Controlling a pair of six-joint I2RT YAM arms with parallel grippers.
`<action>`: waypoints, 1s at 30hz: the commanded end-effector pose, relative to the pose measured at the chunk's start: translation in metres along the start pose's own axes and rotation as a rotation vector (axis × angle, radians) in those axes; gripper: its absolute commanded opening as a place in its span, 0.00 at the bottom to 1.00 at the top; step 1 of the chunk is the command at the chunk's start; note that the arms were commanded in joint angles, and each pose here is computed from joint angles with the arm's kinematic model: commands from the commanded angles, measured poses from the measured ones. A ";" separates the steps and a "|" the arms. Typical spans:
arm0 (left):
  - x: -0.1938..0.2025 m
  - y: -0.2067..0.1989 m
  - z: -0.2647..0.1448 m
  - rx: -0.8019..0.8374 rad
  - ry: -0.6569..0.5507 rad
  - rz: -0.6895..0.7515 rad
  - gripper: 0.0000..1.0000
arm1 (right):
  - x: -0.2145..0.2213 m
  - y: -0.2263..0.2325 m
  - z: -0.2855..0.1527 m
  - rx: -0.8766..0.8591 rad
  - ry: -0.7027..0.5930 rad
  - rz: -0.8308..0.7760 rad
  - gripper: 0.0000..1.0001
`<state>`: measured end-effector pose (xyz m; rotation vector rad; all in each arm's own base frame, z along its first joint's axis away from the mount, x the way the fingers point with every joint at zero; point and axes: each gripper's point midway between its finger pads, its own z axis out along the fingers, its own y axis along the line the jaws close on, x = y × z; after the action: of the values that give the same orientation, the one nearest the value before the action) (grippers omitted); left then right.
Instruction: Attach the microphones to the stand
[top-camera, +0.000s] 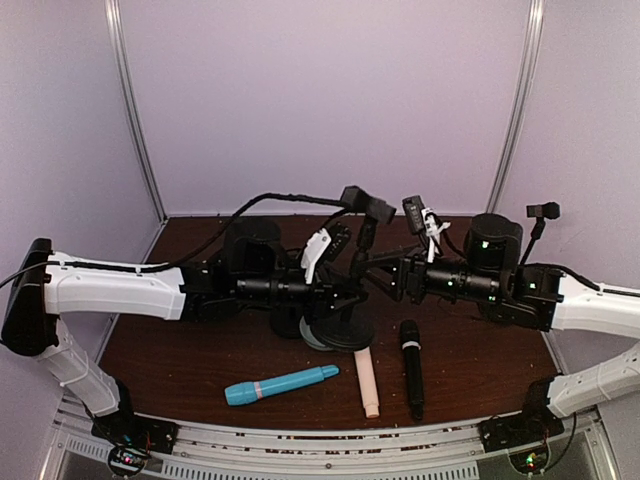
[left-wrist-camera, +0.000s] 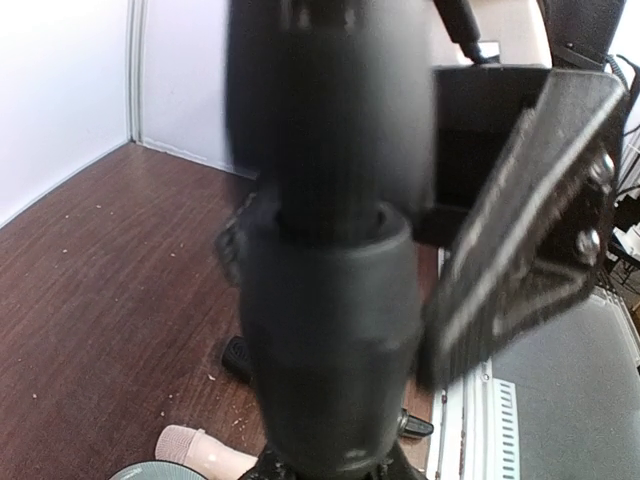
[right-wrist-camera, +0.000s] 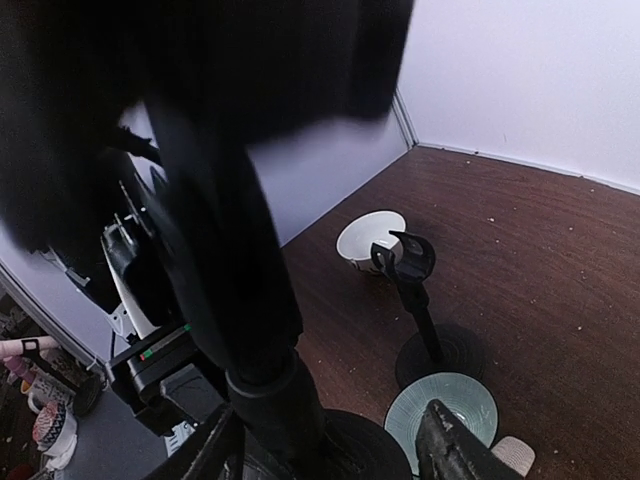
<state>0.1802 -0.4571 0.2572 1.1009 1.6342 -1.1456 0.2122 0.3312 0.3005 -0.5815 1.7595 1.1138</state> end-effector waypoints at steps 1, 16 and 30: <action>-0.053 -0.012 -0.020 0.033 -0.197 0.036 0.00 | 0.004 -0.046 -0.022 0.194 -0.008 0.079 0.59; -0.046 -0.010 -0.013 0.095 -0.186 -0.009 0.00 | -0.006 0.004 -0.041 -0.128 -0.062 -0.065 0.64; -0.038 -0.028 -0.004 0.234 -0.154 -0.016 0.00 | -0.027 0.026 -0.015 -0.233 -0.067 -0.073 0.65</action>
<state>0.1665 -0.4607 0.2546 1.1294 1.6100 -1.3438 0.2032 0.3176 0.3198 -0.7031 1.6246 1.2209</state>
